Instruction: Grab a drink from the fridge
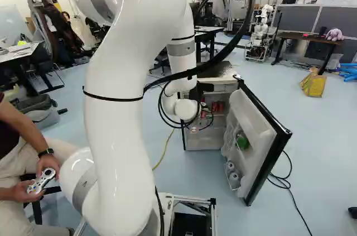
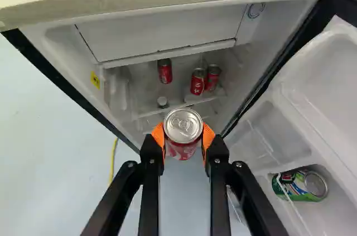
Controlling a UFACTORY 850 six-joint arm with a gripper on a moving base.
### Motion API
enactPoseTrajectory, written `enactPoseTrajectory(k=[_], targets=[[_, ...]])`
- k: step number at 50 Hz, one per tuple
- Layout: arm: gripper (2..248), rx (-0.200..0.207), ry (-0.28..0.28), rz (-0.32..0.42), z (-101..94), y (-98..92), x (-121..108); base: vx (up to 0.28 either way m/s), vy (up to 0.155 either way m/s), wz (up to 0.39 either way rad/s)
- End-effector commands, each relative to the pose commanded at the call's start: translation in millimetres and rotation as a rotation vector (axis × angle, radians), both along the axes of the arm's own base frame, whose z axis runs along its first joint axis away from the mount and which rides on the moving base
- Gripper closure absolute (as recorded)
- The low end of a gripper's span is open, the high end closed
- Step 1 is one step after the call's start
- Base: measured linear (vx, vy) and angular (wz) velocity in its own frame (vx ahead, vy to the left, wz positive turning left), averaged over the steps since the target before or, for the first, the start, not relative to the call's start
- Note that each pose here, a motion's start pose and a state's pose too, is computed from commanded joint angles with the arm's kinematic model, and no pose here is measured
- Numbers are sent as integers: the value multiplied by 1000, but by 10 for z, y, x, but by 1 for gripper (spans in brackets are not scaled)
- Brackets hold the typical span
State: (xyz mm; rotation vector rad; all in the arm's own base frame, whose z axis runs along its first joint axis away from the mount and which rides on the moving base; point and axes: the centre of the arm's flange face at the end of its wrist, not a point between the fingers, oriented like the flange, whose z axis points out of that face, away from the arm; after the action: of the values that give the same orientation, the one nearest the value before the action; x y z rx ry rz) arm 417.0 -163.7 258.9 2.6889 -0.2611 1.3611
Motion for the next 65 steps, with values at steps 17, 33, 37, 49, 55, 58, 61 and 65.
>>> enactPoseTrajectory(k=[17,33,37,49,55,58,61,65], targets=[[163,-4,17,-1,159,23,-68,0,0,0],[163,-8,28,-1,308,43,-112,0,0,0],[163,-10,29,-1,345,47,-116,0,0,0],[163,-15,32,0,456,60,-125,0,0,0],[163,-18,33,1,514,66,-129,0,0,0],[163,-19,33,1,540,69,-131,0,0,0],[163,-21,34,2,568,72,-133,0,0,0],[163,-23,34,2,605,77,-136,0,0,0]])
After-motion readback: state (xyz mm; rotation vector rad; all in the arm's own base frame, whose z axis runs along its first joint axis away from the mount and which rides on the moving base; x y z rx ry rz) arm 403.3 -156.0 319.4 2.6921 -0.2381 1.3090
